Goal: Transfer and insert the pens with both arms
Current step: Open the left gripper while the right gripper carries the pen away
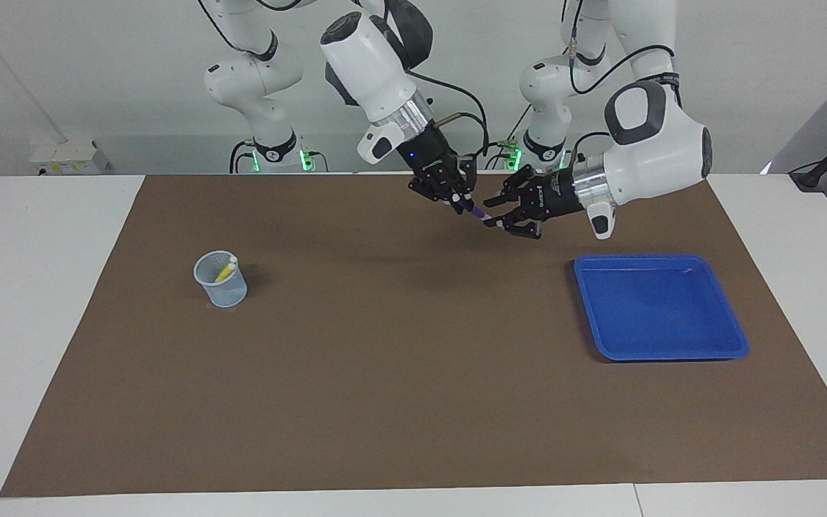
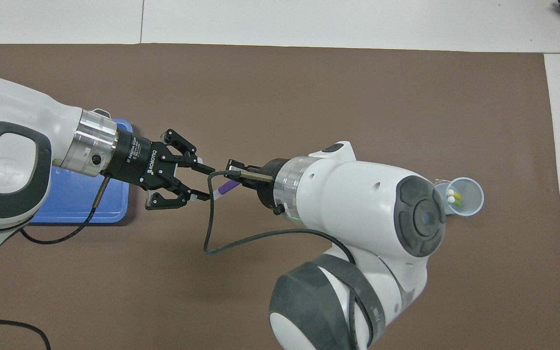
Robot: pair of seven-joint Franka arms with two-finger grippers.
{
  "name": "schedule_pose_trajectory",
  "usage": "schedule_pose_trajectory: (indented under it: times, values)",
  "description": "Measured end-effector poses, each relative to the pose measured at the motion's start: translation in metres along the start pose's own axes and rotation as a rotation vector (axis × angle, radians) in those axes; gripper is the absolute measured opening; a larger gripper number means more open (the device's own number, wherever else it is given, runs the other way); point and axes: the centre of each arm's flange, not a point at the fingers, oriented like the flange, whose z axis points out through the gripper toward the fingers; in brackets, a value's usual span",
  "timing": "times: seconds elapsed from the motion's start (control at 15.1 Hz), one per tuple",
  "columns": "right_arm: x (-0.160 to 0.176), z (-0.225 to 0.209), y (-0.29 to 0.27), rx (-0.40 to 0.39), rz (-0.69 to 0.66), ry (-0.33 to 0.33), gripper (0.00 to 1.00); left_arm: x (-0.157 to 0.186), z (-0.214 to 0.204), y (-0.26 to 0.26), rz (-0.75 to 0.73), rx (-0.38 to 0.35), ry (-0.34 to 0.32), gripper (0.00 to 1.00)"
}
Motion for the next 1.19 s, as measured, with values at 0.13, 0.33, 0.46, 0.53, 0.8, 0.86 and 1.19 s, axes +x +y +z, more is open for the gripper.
schedule_pose_trajectory:
  times: [0.13, 0.33, 0.46, 0.53, 0.8, 0.86, 1.19]
  values:
    - [0.026, -0.011, 0.034, -0.089, -0.101, -0.031, 0.19, 0.002, -0.005, 0.0, 0.029, -0.009, 0.005, 0.87]
    - [0.067, -0.046, 0.092, -0.236, -0.273, -0.107, 0.19, 0.024, -0.017, 0.003, 0.116, -0.02, 0.113, 1.0]
    - [0.094, -0.081, 0.137, -0.342, -0.419, -0.161, 0.19, 0.044, -0.027, 0.004, 0.192, -0.012, 0.222, 1.0]
    - [0.106, -0.097, 0.161, -0.379, -0.493, -0.186, 0.19, 0.055, -0.031, 0.004, 0.234, -0.002, 0.274, 1.0]
    - [0.132, -0.126, 0.229, -0.453, -0.721, -0.265, 0.19, 0.1, -0.062, 0.004, 0.459, 0.066, 0.468, 1.0]
    - [0.133, -0.126, 0.237, -0.46, -0.744, -0.281, 0.19, 0.111, -0.074, 0.004, 0.531, 0.09, 0.512, 1.0]
    - [0.137, -0.123, 0.306, -0.47, -0.914, -0.306, 0.19, 0.145, -0.136, 0.001, 0.951, 0.236, 0.717, 1.0]
